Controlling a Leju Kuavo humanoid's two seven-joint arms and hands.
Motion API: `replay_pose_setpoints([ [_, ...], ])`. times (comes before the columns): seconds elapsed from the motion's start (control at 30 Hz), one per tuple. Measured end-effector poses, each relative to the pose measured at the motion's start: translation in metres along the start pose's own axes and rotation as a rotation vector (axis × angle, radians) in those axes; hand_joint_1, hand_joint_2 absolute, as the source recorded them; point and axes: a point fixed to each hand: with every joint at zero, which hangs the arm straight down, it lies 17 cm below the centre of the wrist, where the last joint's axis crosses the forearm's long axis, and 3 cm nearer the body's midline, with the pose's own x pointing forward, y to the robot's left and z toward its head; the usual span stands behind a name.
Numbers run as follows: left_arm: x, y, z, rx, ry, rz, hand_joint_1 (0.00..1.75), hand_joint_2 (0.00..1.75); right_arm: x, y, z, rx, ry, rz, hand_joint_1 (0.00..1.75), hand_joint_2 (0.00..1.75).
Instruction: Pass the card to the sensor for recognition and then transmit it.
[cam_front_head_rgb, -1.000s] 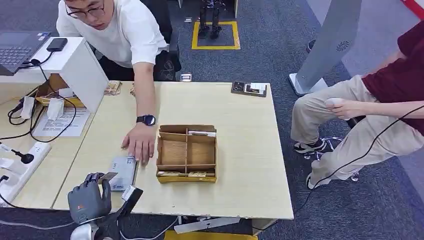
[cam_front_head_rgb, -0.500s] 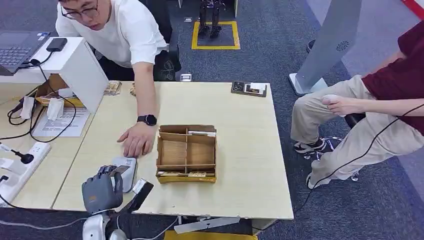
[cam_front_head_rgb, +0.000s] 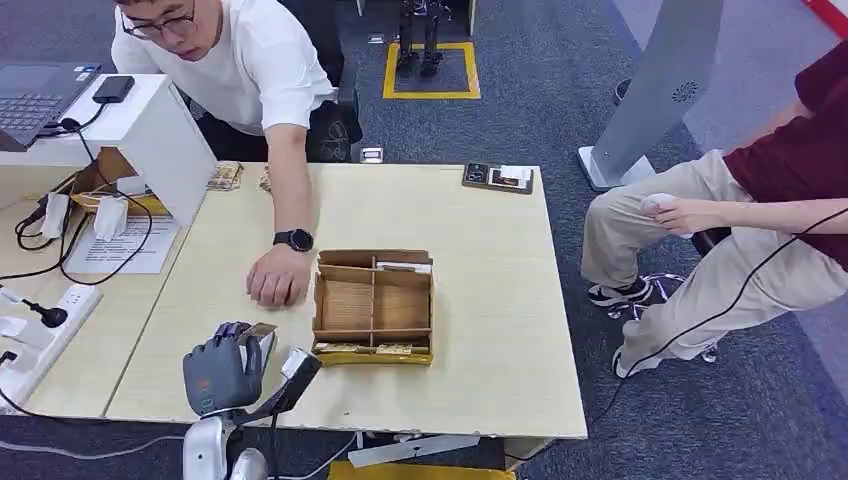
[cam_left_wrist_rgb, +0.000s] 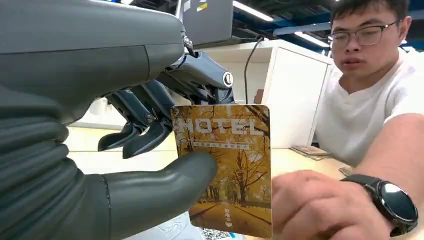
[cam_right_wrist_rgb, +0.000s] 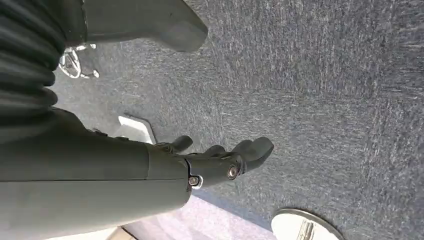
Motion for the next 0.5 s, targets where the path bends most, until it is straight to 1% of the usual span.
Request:
replay_pose_setpoints([
  [0.17,-0.0013,-0.0034,-0.0003,-0.010,0.037,-0.039,1.75,1.75,0.0015,0.0003,-0.0001,0.002,-0.004,0.002,0.00,1.75],
  [0.5,0.0021,-0.0057,0.0000,-0.016,0.018,-0.061,1.75,1.75,0.0017,0.0003,-0.0001,0.001,-0.003,0.000,0.00,1.75],
])
